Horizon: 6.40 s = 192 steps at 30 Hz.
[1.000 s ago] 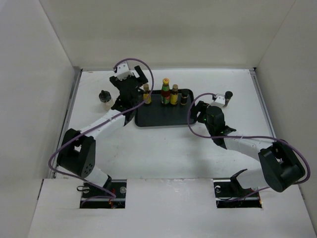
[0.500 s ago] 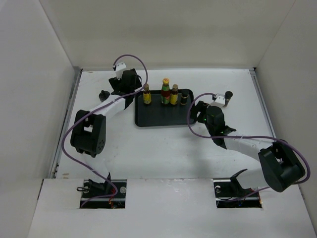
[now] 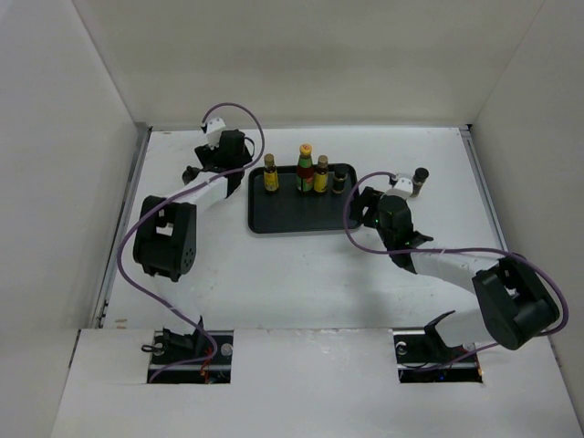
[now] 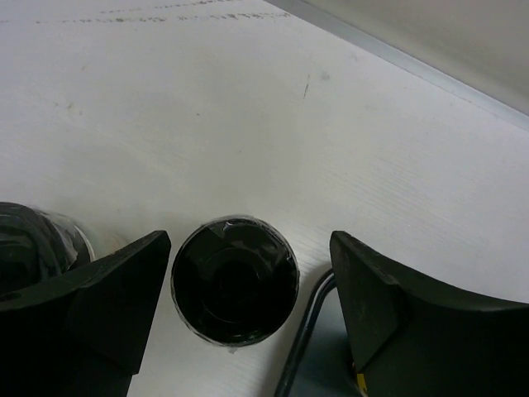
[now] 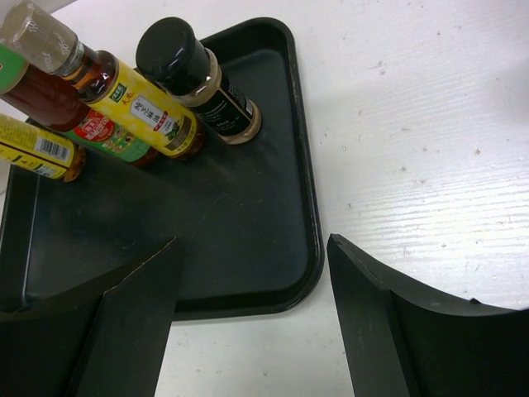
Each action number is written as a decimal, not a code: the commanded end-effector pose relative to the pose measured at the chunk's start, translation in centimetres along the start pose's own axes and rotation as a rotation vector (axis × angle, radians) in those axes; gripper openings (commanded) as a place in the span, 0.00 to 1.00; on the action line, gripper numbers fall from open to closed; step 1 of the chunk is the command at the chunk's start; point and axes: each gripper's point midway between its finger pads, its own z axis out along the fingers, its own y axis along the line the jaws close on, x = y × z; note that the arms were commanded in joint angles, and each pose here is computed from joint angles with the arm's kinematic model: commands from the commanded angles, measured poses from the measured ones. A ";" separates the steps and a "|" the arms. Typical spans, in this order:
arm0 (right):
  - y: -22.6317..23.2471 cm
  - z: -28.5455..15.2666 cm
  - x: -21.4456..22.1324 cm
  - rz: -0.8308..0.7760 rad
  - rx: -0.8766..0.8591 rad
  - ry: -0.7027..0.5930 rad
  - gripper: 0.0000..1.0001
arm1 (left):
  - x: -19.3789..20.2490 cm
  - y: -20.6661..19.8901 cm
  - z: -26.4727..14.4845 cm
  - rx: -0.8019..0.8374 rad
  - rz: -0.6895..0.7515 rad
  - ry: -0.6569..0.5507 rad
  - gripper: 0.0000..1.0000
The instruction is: Organize the condiment bottles
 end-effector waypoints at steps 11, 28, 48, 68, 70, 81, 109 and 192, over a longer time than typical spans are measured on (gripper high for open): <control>1.3 0.4 -1.7 0.027 -0.041 -0.046 0.77 | -3.3 0.3 -1.8 0.032 -0.058 -0.101 0.81; 1.2 0.2 -2.1 0.034 -0.043 -0.058 0.77 | -4.1 -0.5 -1.8 0.051 -0.062 -0.112 0.41; 1.0 -2.7 -6.0 0.086 -0.077 -0.189 0.53 | -4.4 -2.0 -20.5 0.254 -0.033 -0.277 0.38; -2.2 -3.4 -7.4 0.124 0.014 -0.257 0.53 | 4.2 -17.6 -19.9 0.498 0.047 -0.183 0.39; -2.2 -3.4 -7.3 0.123 0.014 -0.255 0.54 | 5.6 -17.5 -19.0 0.483 0.066 -0.170 0.39; -2.0 -3.1 -7.0 0.119 0.012 -0.244 0.58 | 7.9 -15.6 -18.2 0.451 0.071 -0.169 0.79; -2.0 -2.3 -6.4 0.107 0.022 -0.220 0.76 | -5.1 7.3 -5.7 -0.109 -0.085 -0.082 0.86; -0.1 -2.6 -7.8 0.072 0.004 -0.241 0.73 | 5.1 -6.5 -19.4 0.428 -0.035 -0.114 0.90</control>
